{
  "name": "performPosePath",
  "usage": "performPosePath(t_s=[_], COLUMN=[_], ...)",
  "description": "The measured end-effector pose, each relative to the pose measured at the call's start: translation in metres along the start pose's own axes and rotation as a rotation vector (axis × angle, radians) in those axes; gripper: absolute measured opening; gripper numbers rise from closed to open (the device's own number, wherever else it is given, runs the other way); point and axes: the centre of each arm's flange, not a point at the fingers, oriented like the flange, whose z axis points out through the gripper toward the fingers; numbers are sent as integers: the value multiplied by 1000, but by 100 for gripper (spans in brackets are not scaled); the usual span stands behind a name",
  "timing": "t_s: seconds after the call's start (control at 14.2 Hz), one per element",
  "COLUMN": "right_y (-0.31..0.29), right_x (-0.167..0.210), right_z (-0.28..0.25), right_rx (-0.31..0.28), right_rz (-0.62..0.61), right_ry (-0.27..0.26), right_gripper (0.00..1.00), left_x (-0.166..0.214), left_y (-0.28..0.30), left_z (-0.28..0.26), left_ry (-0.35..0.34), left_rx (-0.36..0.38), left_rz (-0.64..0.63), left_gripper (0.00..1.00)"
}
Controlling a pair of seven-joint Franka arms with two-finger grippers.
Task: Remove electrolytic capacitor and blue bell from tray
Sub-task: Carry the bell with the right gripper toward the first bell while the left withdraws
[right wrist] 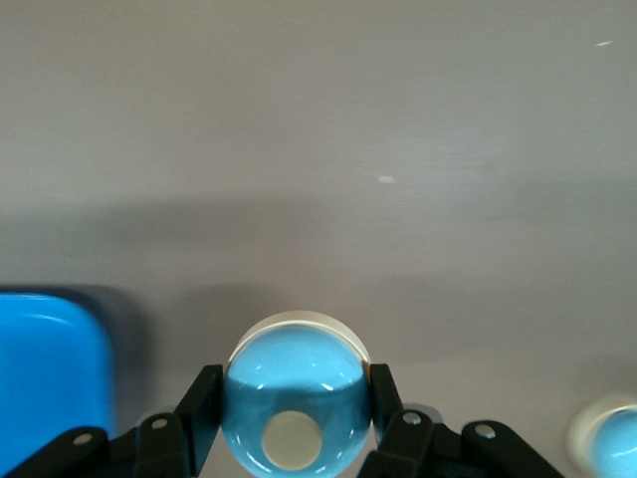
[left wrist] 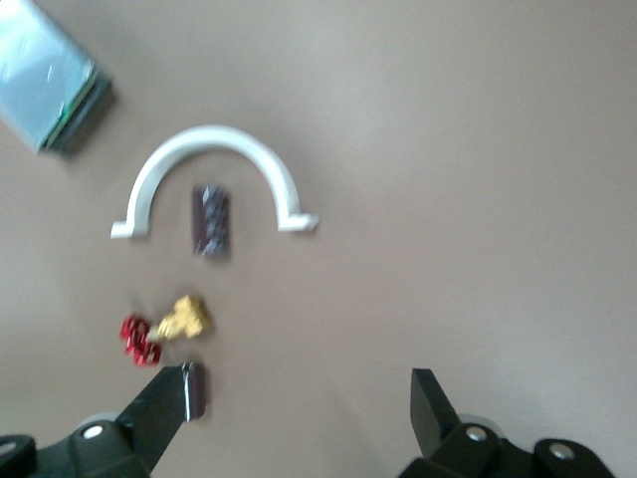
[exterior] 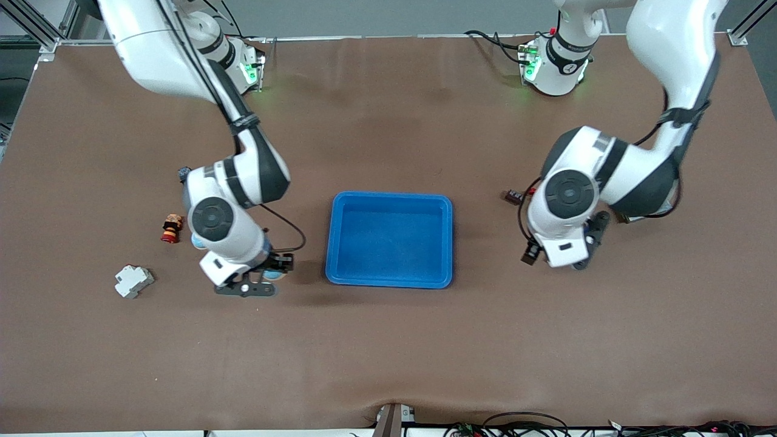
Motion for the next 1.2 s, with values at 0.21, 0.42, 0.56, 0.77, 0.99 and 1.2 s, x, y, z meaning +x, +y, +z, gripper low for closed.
performPosePath(t_s=[0.21, 0.42, 0.56, 0.77, 0.99, 1.2], right_y=[56, 102, 138, 173, 195, 203], right_x=[-5, -7, -8, -13, -15, -17], right_z=[4, 13, 24, 39, 45, 53], right_rx=[2, 5, 5, 2, -3, -6], right_rz=[-72, -148, -187, -230, -259, -263], right_ry=[-6, 9, 21, 51, 77, 87], right_gripper=[64, 64, 64, 64, 64, 64], left_x=[98, 183, 203, 190, 169, 173], left_y=[-25, -69, -94, -121, -145, -182], left_z=[-41, -67, -98, -154, -192, -215], left_ry=[-5, -35, -36, 12, 31, 18], left_rx=[-76, -157, -216, -230, -203, -188], left_rz=[132, 225, 277, 380, 458, 597], left_gripper=[100, 100, 100, 100, 100, 100])
